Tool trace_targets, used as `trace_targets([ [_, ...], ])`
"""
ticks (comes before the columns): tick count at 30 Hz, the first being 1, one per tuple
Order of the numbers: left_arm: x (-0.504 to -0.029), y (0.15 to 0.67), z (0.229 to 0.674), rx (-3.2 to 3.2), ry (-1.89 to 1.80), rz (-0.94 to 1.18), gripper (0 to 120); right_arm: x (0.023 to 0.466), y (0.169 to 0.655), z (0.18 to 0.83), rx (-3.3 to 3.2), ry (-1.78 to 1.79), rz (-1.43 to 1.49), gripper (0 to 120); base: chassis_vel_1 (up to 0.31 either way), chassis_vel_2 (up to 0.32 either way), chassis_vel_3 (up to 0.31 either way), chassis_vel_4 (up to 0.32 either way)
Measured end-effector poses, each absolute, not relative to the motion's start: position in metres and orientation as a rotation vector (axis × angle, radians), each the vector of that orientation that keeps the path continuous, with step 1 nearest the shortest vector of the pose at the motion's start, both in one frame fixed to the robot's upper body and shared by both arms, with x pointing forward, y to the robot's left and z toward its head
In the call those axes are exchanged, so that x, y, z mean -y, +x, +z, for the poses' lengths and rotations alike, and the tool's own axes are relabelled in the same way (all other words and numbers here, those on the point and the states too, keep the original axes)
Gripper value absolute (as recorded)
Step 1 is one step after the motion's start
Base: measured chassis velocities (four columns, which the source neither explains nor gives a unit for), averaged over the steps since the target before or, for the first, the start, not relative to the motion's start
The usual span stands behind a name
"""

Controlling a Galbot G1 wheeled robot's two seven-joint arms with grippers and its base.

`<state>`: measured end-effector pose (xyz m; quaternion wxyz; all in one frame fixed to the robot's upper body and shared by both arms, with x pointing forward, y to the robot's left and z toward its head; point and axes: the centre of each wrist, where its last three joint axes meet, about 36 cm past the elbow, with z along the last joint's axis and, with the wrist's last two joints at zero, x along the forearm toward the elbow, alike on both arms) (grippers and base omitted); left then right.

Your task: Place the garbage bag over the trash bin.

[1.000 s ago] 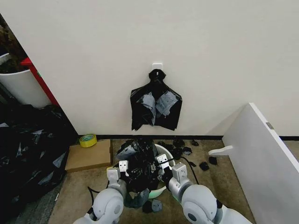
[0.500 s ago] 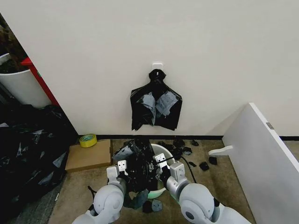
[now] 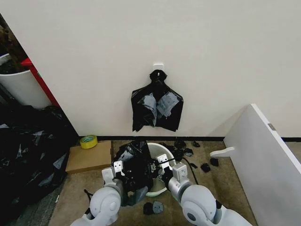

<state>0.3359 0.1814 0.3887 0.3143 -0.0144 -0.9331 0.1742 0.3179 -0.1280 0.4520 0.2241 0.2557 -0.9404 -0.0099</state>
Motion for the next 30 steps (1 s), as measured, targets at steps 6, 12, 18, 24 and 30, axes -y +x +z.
trace_targets([
  [6, -0.186, 0.328, 0.391, 2.476, -0.029, 0.489, 1, 0.15, 0.312, 0.462, 2.656, 0.618, -0.027, 0, 0.0, 0.0, 0.0, 0.0],
  [12, -0.191, 0.312, 0.39, 2.46, -0.011, 0.52, 1, 0.173, 0.312, 0.474, 2.694, 0.536, 0.0, 0, 0.0, 0.0, 0.0, 0.0],
  [18, -0.204, 0.307, 0.393, 2.468, 0.034, 0.542, 1, 0.186, 0.312, 0.471, 2.681, 0.494, 0.046, 0, 0.0, 0.0, 0.0, 0.0],
  [24, -0.226, 0.302, 0.399, 2.485, 0.12, 0.562, 1, 0.199, 0.318, 0.461, 2.653, 0.47, 0.1, 0, 0.0, 0.0, 0.0, 0.0],
  [30, -0.236, 0.303, 0.401, 2.496, 0.143, 0.563, 1, 0.199, 0.311, 0.461, 2.649, 0.498, 0.104, 0, 0.0, 0.0, 0.0, 0.0],
])
